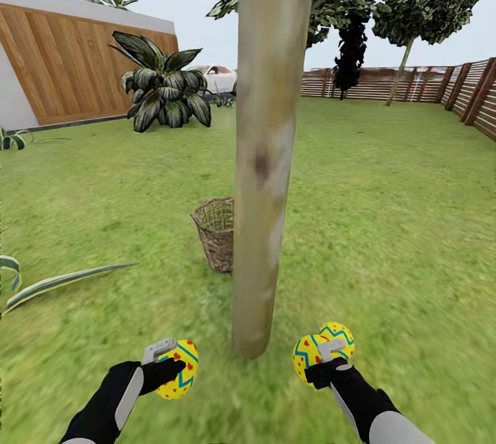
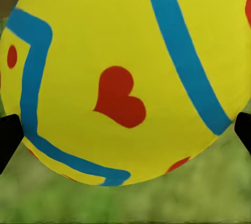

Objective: Take the three Easter eggs out of the wicker basket on the lawn in the garden, then place them on the lawn next to a single tree (choose any tree) so that all three eggs are next to the same tree and none are left in the basket.

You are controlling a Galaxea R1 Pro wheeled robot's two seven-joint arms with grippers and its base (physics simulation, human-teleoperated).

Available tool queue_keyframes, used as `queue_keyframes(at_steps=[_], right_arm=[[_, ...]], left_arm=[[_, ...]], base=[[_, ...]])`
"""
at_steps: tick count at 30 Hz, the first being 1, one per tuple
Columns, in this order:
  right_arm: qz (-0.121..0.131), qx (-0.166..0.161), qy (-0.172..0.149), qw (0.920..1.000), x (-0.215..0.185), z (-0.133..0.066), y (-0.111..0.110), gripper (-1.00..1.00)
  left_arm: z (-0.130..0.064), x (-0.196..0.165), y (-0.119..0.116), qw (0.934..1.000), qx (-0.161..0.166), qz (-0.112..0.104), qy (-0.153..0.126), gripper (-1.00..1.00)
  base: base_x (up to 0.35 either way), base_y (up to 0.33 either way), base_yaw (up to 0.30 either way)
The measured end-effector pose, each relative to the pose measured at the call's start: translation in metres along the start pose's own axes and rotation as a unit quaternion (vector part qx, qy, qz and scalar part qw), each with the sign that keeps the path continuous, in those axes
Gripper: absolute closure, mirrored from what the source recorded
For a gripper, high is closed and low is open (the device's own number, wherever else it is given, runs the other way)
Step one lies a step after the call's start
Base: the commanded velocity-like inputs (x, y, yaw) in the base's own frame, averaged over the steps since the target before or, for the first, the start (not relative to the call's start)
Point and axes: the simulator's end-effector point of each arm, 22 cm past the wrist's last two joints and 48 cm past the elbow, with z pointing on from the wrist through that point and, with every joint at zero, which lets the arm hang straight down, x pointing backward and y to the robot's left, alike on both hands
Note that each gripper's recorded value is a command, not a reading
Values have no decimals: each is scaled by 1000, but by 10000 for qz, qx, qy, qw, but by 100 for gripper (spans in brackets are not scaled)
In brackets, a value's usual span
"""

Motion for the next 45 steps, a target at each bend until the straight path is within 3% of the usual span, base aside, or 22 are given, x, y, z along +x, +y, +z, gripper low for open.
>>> queue_keyframes(at_steps=[7,14,30,37,39,45], right_arm=[[5,-3,-2,10000,0,0,0,100],[8,5,-37,10000,-3,-2,-1,100],[50,18,-58,10000,-5,-3,-3,100],[48,17,-59,10000,-5,-3,-3,100],[49,17,-59,10000,-5,-3,-3,100],[46,1,-13,10000,-1,0,-1,100]], left_arm=[[0,1,0,10000,5,-2,10,100],[-2,-2,-3,10000,34,3,-22,100],[-3,-5,-4,10000,37,14,-63,100],[-3,-3,-45,9994,319,4,-116,100],[-11,-21,-60,9985,437,16,-345,100],[-8,-18,-56,9987,401,26,-306,100]], base=[[-167,259,-17],[187,277,-215],[22,10,-18],[0,0,0],[0,0,0],[0,0,0]])
